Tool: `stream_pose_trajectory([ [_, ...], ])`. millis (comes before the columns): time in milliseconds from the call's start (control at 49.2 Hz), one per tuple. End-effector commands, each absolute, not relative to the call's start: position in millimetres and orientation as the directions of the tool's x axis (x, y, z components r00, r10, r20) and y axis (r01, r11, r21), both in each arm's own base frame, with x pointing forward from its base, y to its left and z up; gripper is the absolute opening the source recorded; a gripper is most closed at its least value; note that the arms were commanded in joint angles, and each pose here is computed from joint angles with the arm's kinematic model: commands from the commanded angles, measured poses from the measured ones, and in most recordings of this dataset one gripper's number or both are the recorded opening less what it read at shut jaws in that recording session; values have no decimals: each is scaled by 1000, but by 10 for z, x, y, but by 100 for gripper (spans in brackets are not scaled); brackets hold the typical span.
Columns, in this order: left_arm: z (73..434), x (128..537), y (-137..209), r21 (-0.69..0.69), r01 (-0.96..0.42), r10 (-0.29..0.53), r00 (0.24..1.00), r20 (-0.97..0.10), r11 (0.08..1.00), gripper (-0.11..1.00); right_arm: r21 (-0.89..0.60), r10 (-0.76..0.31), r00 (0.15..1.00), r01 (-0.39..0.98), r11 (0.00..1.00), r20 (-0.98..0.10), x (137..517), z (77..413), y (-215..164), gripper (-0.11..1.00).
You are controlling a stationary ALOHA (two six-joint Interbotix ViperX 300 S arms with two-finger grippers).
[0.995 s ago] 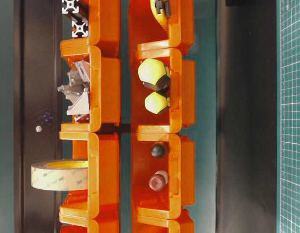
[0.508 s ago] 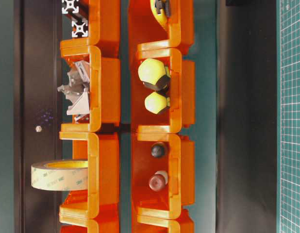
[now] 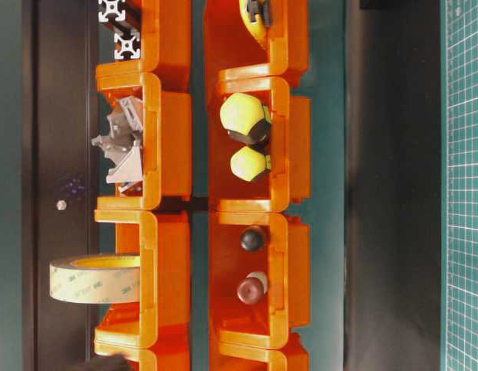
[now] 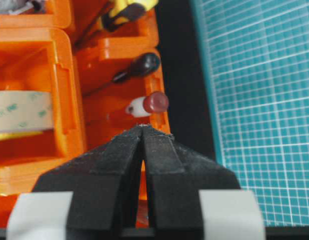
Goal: Pick red screwdriver from container rack with left arm.
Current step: 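Swing the left gripper over the mat toward the red-capped screwdriver, then lower the open left gripper onto the red screwdriver cap and close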
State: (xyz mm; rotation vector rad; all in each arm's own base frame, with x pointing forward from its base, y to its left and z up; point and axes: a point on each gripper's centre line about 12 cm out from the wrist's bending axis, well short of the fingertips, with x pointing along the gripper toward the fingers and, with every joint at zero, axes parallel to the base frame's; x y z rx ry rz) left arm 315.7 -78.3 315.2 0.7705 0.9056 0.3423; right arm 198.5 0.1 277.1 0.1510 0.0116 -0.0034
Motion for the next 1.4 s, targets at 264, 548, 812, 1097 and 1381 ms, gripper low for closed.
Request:
stream_pose_trajectory([
  [264, 2736, 3453, -869, 770, 54, 650, 502, -571, 635, 0, 143, 3, 1000, 0, 990, -16, 1995, 2776, 11, 0],
  [548, 2702, 3587, -722, 763, 97, 617, 529, -583, 639, 0, 145, 11, 995, 4, 989, -101, 1925, 2573, 24, 0],
  [812, 2693, 3648, -616, 770, 91, 639, 501, -584, 632, 0, 145, 19, 993, -2, 989, -116, 1864, 2495, 38, 0],
  [1097, 2674, 3635, -579, 768, 79, 647, 489, -586, 636, 35, 145, 29, 992, -11, 989, -123, 1836, 2449, 57, 0],
  [1381, 2603, 3626, -401, 762, 70, 654, 468, -595, 643, 87, 146, 46, 992, -28, 989, -120, 1837, 2457, 88, 0],
])
